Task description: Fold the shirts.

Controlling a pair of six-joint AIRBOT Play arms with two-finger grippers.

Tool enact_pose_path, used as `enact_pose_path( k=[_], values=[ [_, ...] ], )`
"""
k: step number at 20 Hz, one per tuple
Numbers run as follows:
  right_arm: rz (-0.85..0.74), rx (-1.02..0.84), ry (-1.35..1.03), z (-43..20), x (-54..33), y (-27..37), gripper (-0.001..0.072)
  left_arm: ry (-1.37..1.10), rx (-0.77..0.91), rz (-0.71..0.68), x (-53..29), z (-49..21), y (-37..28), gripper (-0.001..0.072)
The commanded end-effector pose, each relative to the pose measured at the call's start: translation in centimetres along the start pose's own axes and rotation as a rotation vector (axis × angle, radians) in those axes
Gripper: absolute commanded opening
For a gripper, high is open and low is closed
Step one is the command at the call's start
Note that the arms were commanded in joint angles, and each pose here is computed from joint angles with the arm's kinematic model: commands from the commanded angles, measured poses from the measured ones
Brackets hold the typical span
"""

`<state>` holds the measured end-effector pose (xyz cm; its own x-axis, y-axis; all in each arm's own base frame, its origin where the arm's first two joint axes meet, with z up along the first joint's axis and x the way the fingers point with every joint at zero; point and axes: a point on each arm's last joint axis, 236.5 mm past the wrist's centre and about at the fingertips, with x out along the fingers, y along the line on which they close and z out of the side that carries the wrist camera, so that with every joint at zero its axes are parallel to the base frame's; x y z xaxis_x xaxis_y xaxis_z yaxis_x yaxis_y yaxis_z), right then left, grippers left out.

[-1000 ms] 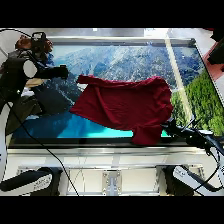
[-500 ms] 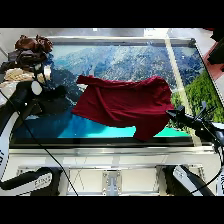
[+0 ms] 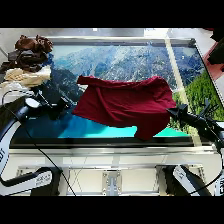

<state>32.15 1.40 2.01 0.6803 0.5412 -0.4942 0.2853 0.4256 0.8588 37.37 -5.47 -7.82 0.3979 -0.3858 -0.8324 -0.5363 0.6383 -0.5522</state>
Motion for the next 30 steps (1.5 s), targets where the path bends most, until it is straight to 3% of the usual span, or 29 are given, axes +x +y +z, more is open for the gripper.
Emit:
enact_pose_path(
  k=[1,4,8,9,15,16,17,18,19,21,26,30],
  values=[
    [0.027,-0.001,0.006,-0.1,0.0,0.7,0.0032,0.111,-0.028,-0.018,1.3,-2.2,0.7,0.0484],
    [0.046,-0.002,0.011,-0.3,-0.1,1.1,0.0032,0.171,-0.053,-0.011,2.8,-3.2,1.6,0.0524],
    [0.092,-0.001,0.004,-0.1,-0.1,2.2,0.0032,0.112,-0.068,-0.120,3.4,-1.6,-0.7,0.0506],
    [0.094,-0.002,0.003,-0.1,-0.1,2.3,0.0032,0.104,-0.068,-0.118,3.4,-1.4,-0.7,0.0469],
    [0.130,-0.007,-0.016,0.4,-0.2,3.1,0.0032,0.141,-0.094,-0.105,5.2,-2.0,0.4,0.0459],
    [0.132,-0.006,-0.017,0.4,-0.2,3.2,0.0032,0.143,-0.094,-0.124,5.4,-2.0,0.1,0.0382],
    [0.132,-0.006,-0.016,0.4,-0.2,3.2,0.0032,0.128,-0.102,-0.156,5.4,-1.6,-0.6,0.0168],
    [0.135,-0.005,-0.016,0.4,-0.3,3.2,0.0032,0.110,-0.109,-0.192,5.3,-1.0,-1.5,0.0059],
    [0.139,-0.003,-0.018,0.4,-0.3,3.3,0.0032,0.095,-0.099,-0.225,5.1,-0.5,-2.4,0.0018],
    [0.155,0.004,-0.026,0.6,-0.3,3.7,0.0032,0.084,-0.082,-0.288,4.3,0.4,-4.5,0.0018],
    [0.316,-0.071,-0.028,0.4,-2.2,8.9,0.0030,0.002,0.096,-0.732,-5.6,2.8,-17.8,0.0016],
    [0.388,-0.337,-0.122,-0.8,-8.2,18.2,0.0029,-0.206,0.462,-0.984,-21.3,0.2,-26.7,0.0015]
  ],
)
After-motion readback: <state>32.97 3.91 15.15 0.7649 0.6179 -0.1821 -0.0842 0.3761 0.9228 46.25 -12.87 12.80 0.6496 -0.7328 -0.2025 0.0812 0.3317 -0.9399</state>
